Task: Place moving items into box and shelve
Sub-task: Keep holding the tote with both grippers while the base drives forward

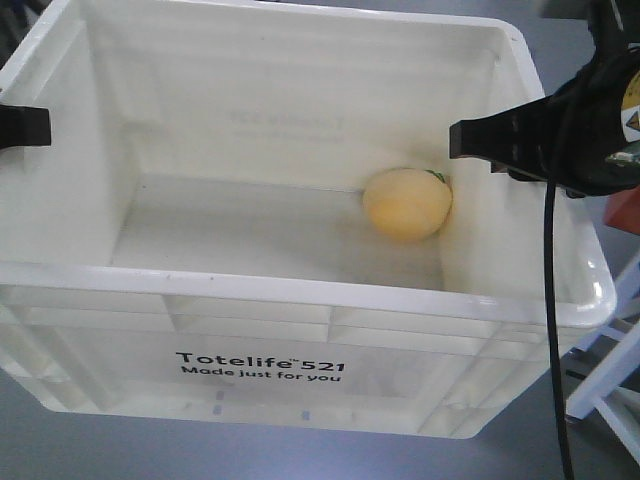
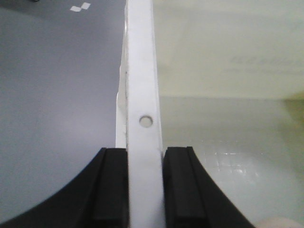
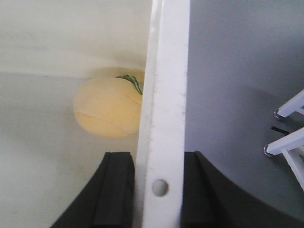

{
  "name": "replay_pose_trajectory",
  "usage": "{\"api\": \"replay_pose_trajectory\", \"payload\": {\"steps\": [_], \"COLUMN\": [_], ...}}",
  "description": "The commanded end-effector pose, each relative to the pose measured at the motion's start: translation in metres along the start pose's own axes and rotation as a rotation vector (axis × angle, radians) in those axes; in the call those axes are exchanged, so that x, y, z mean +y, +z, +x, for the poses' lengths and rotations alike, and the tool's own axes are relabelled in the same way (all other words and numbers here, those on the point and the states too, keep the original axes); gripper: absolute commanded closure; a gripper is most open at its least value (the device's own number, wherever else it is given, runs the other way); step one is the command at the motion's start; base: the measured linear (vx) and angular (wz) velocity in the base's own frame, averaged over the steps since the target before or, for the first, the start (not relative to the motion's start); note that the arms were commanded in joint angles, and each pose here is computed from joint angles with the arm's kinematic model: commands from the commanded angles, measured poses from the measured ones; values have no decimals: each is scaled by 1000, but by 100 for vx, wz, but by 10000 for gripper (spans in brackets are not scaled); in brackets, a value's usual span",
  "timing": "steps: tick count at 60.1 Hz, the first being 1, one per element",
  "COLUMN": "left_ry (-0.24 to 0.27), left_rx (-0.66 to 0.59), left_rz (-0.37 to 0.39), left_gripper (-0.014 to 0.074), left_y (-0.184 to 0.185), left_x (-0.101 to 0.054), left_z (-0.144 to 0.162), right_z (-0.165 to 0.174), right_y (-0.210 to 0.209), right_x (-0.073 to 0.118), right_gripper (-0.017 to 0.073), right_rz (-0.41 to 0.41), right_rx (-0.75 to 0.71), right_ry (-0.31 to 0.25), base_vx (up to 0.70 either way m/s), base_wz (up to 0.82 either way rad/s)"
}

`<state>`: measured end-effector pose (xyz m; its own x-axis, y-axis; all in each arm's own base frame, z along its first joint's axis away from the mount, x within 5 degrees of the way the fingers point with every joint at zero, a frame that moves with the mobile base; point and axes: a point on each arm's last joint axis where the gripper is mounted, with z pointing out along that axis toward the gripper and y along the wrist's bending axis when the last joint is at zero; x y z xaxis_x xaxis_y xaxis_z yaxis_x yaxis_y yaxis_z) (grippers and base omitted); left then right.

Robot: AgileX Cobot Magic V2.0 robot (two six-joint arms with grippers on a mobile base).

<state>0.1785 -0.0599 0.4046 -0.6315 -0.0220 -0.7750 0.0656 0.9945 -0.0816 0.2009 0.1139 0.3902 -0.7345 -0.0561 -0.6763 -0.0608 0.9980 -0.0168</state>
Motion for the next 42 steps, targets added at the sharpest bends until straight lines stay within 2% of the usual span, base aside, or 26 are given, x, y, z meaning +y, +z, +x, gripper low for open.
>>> {"api": "replay_pose_trajectory", "payload": {"steps": [1,42], "left_ry": [20,19], "left_rx": [-213,-214], "left_rz": [30,30], "left_gripper": [610,608], "left_y": [-22,-22], "left_x": [1,1], "left_z": [-22,-21], "right_z": [-16,-15], "right_y": [-17,-17], "right_x": [-11,-12], "right_gripper": [571,571], "right_rz": [33,38], "right_rx": [-152,-145], "right_ry": [-24,-24], "base_vx": [-16,-16], "base_wz": [68,68]}}
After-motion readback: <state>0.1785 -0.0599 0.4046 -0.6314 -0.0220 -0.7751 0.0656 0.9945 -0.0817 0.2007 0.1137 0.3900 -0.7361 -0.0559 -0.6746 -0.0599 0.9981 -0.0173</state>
